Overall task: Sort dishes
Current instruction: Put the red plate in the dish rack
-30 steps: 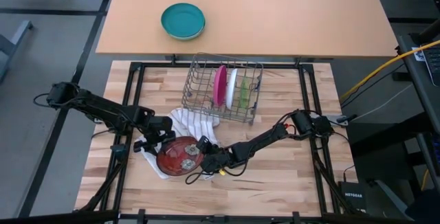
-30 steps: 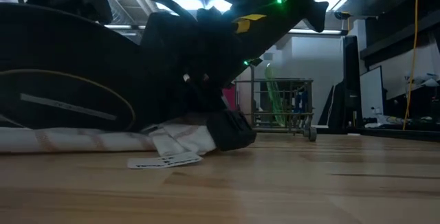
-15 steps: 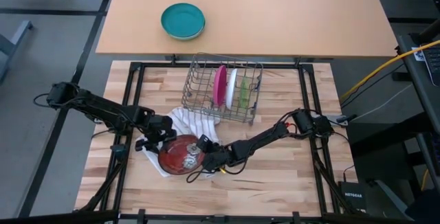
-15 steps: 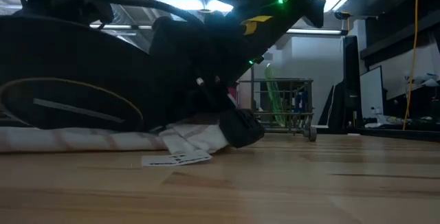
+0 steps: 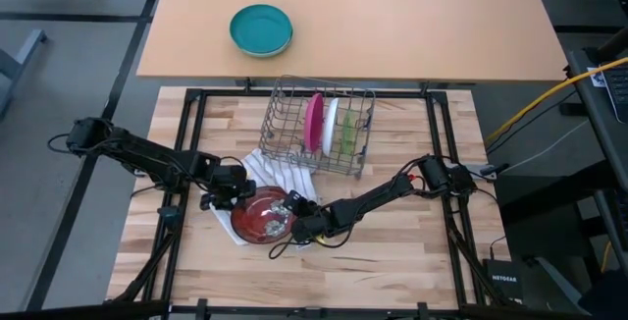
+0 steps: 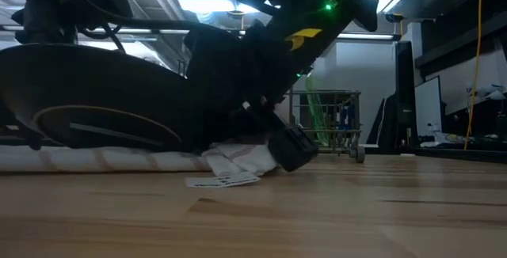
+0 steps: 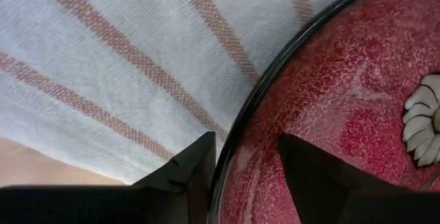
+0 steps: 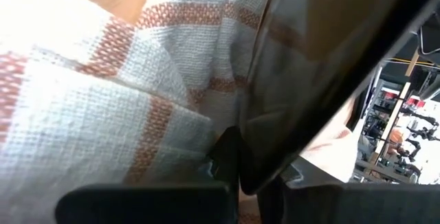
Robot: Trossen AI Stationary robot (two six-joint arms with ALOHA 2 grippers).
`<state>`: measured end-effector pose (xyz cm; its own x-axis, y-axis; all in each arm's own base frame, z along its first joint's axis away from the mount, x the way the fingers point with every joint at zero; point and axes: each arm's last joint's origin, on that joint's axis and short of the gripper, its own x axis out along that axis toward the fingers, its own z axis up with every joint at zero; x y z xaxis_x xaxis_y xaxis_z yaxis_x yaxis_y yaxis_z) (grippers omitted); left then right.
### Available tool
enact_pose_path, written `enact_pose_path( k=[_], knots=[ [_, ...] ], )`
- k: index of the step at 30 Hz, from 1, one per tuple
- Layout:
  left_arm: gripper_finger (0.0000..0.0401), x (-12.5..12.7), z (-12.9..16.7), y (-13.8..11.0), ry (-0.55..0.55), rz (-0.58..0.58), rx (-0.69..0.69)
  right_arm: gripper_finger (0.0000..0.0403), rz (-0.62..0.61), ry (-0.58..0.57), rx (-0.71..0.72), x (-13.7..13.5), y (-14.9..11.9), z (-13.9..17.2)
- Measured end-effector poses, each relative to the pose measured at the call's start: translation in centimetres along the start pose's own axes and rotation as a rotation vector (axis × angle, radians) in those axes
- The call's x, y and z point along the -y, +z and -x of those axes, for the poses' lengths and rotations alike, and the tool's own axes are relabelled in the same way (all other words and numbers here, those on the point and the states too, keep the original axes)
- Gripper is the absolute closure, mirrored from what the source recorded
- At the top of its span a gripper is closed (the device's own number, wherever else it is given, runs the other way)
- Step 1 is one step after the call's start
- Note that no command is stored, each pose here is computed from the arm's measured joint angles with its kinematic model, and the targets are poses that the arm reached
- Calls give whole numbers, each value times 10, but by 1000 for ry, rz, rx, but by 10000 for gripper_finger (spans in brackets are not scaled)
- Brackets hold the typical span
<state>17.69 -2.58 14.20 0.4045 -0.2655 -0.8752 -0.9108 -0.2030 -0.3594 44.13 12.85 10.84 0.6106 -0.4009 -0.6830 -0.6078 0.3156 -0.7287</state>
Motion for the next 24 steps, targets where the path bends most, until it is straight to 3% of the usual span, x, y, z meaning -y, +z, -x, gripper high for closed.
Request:
enact_pose_path(
  k=[12, 18, 24],
  knots=[
    [246, 4, -1, 0, -45, -203, 9, 383, 44, 6, -4, -7, 5, 4],
    [246, 4, 0, 1, -47, -409, 71, 336, 39, -4, 58, -7, 12, 6],
    [246, 5, 0, 4, -51, -442, 162, 331, 12, 39, 140, -2, 9, 0]
  ],
)
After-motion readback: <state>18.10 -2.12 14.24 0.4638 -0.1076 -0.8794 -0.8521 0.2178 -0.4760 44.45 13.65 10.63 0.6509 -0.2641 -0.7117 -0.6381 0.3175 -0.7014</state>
